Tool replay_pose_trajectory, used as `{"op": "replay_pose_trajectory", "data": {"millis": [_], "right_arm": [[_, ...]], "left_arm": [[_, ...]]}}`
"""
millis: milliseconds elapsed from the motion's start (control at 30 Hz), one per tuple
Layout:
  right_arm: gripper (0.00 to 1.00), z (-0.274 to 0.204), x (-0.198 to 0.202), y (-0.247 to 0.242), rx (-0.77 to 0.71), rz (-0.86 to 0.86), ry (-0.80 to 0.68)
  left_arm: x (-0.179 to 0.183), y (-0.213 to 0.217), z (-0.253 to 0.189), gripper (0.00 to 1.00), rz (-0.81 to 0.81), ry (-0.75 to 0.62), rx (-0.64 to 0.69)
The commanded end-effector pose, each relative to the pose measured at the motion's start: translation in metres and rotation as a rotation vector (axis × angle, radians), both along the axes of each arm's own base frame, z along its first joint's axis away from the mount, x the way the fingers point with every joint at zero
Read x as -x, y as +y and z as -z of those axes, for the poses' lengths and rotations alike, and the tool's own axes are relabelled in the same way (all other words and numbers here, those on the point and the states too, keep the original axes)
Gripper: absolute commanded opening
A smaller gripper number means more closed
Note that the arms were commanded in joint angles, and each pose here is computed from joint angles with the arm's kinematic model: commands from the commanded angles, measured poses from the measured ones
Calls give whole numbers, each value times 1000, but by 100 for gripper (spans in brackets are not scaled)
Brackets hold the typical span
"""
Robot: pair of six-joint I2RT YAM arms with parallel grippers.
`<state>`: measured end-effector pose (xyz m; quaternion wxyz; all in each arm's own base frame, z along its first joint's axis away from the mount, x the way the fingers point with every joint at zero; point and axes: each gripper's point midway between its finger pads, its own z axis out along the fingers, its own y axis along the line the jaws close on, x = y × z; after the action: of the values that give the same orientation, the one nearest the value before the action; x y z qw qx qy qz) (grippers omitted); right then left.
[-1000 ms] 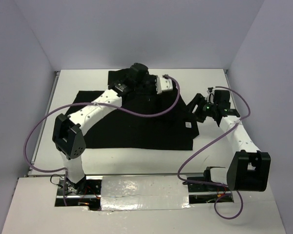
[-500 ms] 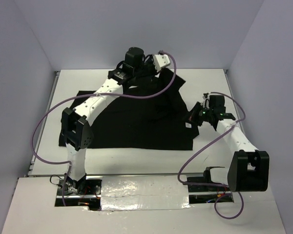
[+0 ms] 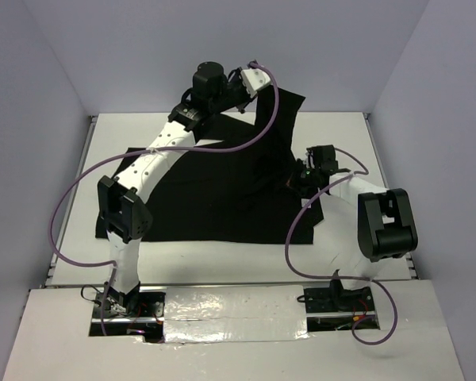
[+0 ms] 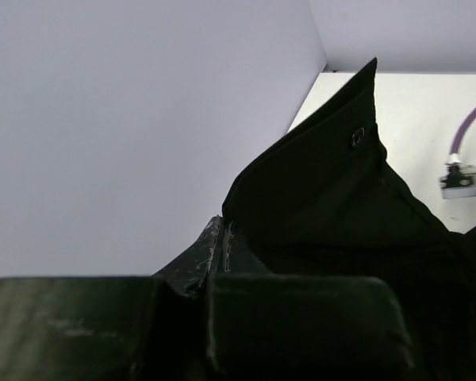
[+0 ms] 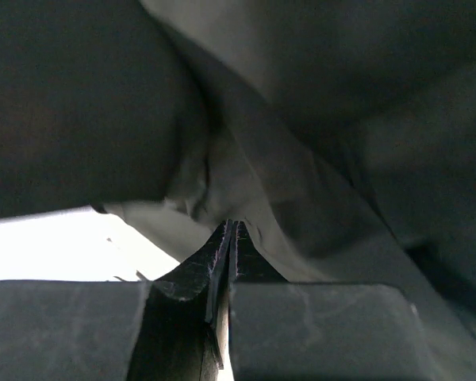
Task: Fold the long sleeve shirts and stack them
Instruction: Fold the shirt
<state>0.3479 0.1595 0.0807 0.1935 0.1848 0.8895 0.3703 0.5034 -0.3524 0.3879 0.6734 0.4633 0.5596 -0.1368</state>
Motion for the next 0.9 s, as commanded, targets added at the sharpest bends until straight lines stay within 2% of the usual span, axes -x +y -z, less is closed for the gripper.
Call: {"op": "replay_pose_trajectory", "data": {"millis": [0, 67, 100, 133, 167, 233, 267, 333, 367, 433, 600, 867], "right_arm": [[0, -30, -31, 12, -53, 7, -111], [0, -30, -30, 9, -46, 10, -125], [4, -43, -29, 6, -46, 5, -177], [10, -50, -28, 4, -23, -20, -242], [23, -57, -26, 2, 3, -35, -309], [37, -93, -22, -11, 122, -52, -502], [48, -118, -16, -18, 168, -48, -608], [58, -144, -11, -28, 275, -83, -765], [68, -167, -5, -31, 308, -85, -857], [75, -201, -7, -33, 370, -119, -1001], [79, -254, -37, -32, 468, -197, -1121], [81, -260, -81, -39, 592, -284, -1094]], "left_arm": [[14, 12, -44, 0, 62, -56, 83], [23, 13, -43, 0, 98, -54, 71], [24, 12, -32, 0, 110, -39, 53], [26, 12, -29, 0, 118, -32, 50], [29, 11, -26, 0, 133, -23, 48], [32, 8, -17, 0, 149, 5, 47], [32, 7, -14, 0, 157, 15, 47], [33, 5, -14, 0, 162, 24, 51], [33, 3, -14, 0, 170, 25, 52], [35, 2, -12, 0, 181, 31, 46], [38, 2, -7, 0, 200, 25, 24], [42, 1, -2, 0, 211, 24, 14]]}}
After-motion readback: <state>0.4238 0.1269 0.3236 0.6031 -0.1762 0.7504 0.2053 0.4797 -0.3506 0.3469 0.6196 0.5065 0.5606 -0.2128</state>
